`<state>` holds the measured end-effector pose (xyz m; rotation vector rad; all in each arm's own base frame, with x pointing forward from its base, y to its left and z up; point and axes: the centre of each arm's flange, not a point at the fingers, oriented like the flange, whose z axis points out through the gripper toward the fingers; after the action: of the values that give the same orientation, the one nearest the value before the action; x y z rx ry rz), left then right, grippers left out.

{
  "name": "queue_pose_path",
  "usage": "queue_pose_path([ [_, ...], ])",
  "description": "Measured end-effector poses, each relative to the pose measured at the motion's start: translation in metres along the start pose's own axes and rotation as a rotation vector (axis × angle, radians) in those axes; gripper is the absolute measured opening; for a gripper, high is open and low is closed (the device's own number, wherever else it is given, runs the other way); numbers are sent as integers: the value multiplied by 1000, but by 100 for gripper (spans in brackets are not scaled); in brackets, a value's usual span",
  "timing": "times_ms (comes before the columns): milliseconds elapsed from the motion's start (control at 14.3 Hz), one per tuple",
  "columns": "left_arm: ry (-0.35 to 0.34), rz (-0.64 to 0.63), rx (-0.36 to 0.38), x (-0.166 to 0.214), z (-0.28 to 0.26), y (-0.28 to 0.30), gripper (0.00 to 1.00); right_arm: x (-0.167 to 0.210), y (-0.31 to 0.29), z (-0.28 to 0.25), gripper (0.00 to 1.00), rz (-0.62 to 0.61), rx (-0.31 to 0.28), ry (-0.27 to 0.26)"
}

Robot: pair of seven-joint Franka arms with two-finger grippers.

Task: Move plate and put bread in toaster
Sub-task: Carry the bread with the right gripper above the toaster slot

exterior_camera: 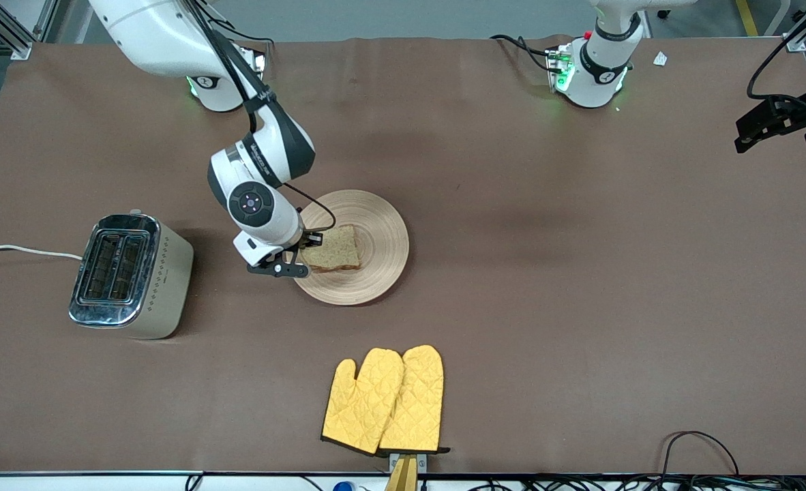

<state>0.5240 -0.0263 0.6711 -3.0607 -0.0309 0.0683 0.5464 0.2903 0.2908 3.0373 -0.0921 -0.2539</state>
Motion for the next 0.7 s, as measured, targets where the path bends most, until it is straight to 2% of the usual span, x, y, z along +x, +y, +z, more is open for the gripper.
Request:
queue_pose_path([
  [348, 0, 0, 0, 0, 0, 0, 100, -9, 21, -101, 1, 30, -225, -18],
  [418, 0, 0, 0, 0, 0, 0, 100, -11, 27, -114, 1, 35, -285, -22],
  [697, 1, 2, 0, 0, 0, 1, 100, -14, 53, -127, 1, 73, -517, -23],
])
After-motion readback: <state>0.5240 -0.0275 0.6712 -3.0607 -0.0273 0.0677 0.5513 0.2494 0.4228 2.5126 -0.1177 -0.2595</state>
